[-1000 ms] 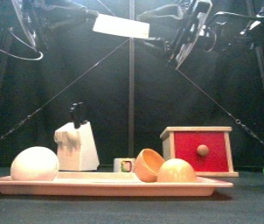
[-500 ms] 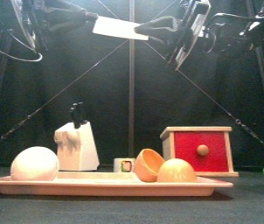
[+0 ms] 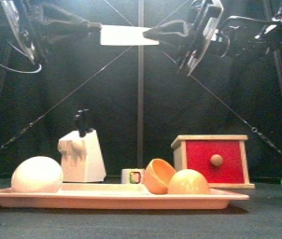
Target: Grab cleaver with both hands
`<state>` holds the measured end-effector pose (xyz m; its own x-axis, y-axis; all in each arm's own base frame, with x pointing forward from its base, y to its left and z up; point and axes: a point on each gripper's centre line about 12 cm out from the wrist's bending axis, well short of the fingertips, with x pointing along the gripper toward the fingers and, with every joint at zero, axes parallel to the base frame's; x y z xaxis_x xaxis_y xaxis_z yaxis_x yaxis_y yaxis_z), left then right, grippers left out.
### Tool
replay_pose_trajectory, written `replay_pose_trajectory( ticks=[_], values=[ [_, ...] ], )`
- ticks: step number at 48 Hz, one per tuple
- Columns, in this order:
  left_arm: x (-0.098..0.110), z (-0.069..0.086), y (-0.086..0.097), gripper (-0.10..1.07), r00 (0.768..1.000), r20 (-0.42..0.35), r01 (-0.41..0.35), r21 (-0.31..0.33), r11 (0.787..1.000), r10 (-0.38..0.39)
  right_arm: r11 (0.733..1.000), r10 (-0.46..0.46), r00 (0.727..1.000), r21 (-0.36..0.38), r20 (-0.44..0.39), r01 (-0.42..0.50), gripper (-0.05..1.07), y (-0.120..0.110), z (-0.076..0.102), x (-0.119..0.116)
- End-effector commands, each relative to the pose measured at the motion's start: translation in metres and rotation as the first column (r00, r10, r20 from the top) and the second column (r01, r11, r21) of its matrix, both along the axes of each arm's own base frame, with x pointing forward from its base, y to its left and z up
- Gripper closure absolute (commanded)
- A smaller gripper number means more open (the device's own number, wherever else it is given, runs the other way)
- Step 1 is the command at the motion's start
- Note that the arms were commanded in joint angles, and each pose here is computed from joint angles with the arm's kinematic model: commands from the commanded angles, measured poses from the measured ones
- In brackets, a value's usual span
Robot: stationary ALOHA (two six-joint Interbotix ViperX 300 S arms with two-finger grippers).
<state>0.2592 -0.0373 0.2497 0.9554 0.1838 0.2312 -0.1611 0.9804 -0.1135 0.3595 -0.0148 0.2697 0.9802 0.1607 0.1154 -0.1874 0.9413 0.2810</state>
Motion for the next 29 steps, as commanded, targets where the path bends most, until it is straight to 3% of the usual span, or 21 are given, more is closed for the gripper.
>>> replay_pose_trajectory(
  ticks=[1, 29],
  values=[
    [0.0001, 0.0024, 0.0006, 0.52, 1.0, 0.009, -0.002, 0.001, 1.0, 0.002, 1.0, 0.004, 0.999, -0.005, 0.041, -0.003, 0.66, -0.0002, 0.013, 0.0017],
    [-0.0016, -0.001, 0.0025, 0.52, 1.0, -0.004, -0.001, 0.011, 1.0, 0.001, 1.0, 0.008, 1.0, -0.007, 0.027, -0.008, 0.67, 0.0002, 0.0078, 0.0028]
  ],
)
